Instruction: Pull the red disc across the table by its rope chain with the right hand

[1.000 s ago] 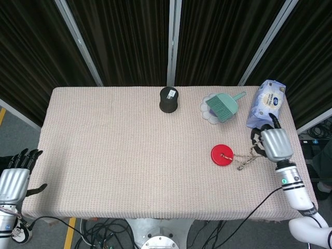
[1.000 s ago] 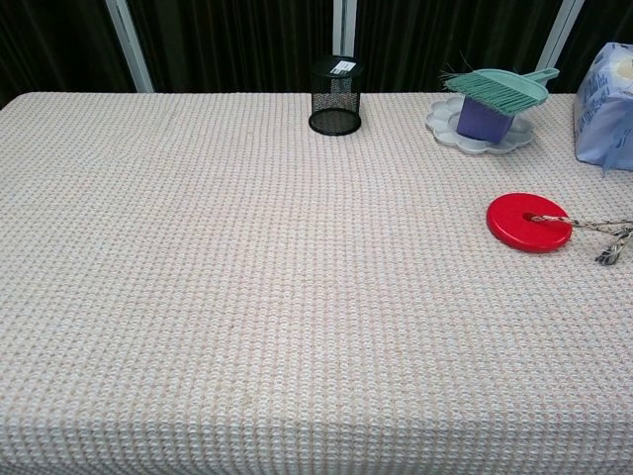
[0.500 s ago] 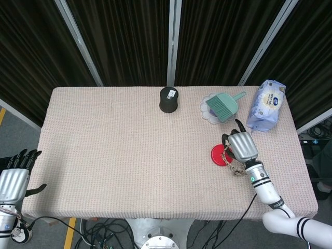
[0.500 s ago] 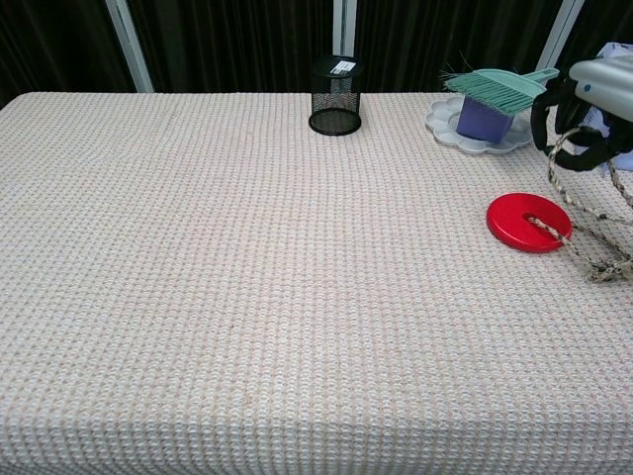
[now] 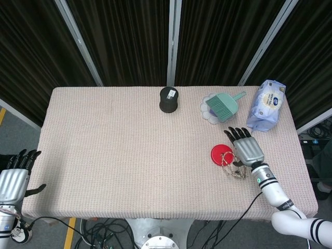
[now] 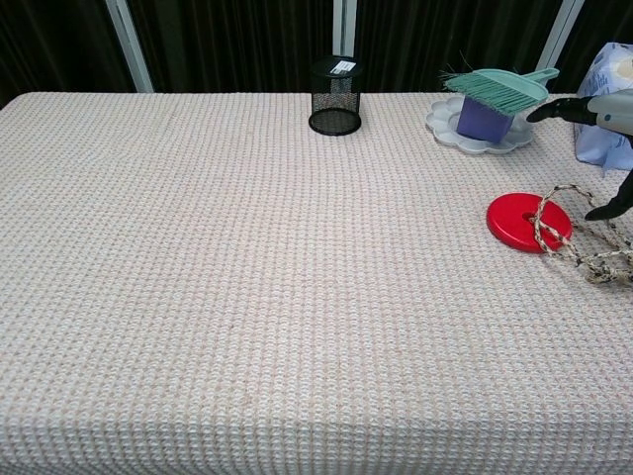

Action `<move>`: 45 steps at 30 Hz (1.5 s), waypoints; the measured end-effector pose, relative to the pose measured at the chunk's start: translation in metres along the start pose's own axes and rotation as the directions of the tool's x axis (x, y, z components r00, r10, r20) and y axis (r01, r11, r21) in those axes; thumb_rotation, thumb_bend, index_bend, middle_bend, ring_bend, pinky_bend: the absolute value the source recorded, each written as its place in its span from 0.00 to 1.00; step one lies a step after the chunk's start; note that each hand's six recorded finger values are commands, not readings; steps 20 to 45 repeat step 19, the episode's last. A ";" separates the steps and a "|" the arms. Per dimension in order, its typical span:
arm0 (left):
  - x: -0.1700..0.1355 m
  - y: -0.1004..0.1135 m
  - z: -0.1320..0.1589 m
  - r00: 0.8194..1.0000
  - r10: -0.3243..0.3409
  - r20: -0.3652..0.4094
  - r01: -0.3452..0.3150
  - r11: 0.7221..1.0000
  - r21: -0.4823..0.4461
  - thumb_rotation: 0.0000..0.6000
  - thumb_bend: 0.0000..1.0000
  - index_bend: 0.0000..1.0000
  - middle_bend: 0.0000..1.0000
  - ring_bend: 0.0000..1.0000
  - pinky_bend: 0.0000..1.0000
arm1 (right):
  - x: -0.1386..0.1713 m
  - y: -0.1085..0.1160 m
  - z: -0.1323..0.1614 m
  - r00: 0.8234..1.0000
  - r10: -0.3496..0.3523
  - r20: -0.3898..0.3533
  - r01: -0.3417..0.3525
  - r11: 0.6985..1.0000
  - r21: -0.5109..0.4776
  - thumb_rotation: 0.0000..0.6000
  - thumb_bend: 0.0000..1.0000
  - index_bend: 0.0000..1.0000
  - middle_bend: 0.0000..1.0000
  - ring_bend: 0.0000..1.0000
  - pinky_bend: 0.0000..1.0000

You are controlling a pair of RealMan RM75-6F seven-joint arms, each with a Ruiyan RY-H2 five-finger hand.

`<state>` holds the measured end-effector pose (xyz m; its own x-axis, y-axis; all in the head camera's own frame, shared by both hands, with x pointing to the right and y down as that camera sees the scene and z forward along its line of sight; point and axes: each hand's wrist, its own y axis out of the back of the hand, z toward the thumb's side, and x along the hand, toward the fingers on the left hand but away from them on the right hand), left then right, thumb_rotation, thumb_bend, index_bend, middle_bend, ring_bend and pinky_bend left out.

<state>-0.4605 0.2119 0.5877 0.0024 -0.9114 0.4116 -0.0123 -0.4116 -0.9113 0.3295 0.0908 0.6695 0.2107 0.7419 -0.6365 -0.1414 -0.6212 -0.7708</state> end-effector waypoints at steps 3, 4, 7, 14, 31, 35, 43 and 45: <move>0.000 0.002 0.000 1.000 0.004 0.000 -0.004 1.000 0.001 1.00 0.00 0.13 0.10 0.04 0.13 | 0.009 0.010 -0.004 1.000 -0.022 -0.002 0.022 1.000 -0.020 1.00 0.00 0.00 0.00 0.00 0.00; 0.000 0.002 0.000 1.000 0.006 0.000 -0.006 1.000 0.000 1.00 0.00 0.13 0.10 0.04 0.13 | 0.013 0.014 -0.007 0.999 -0.036 -0.003 0.036 0.999 -0.027 1.00 0.00 0.00 0.00 0.00 0.00; 0.000 0.003 0.001 1.000 0.009 -0.001 -0.009 1.000 -0.003 1.00 0.00 0.13 0.10 0.04 0.13 | 0.028 0.020 -0.011 0.997 -0.076 -0.002 0.076 0.996 -0.041 1.00 0.00 0.00 0.00 0.00 0.00; 0.000 0.007 0.001 1.000 0.021 0.002 -0.021 1.000 -0.006 1.00 0.00 0.13 0.10 0.04 0.13 | 0.092 0.021 -0.045 0.973 -0.213 0.083 0.219 0.972 -0.078 1.00 0.03 0.00 0.00 0.00 0.00; 0.001 0.010 0.003 0.999 0.034 0.010 -0.034 0.999 -0.006 1.00 0.00 0.13 0.10 0.04 0.13 | 0.158 0.001 -0.081 0.944 -0.252 0.211 0.276 0.956 -0.094 1.00 0.04 0.00 0.00 0.00 0.00; 0.001 0.010 0.003 0.999 0.034 0.010 -0.034 0.999 -0.006 1.00 0.00 0.13 0.10 0.04 0.13 | 0.158 0.001 -0.081 0.944 -0.252 0.211 0.276 0.956 -0.094 1.00 0.04 0.00 0.00 0.00 0.00; 0.001 0.010 0.003 0.999 0.034 0.010 -0.034 0.999 -0.006 1.00 0.00 0.13 0.10 0.04 0.13 | 0.158 0.001 -0.081 0.944 -0.252 0.211 0.276 0.956 -0.094 1.00 0.04 0.00 0.00 0.00 0.00; 0.001 0.010 0.003 0.999 0.034 0.010 -0.034 0.999 -0.006 1.00 0.00 0.13 0.10 0.04 0.13 | 0.158 0.001 -0.081 0.944 -0.252 0.211 0.276 0.956 -0.094 1.00 0.04 0.00 0.00 0.00 0.00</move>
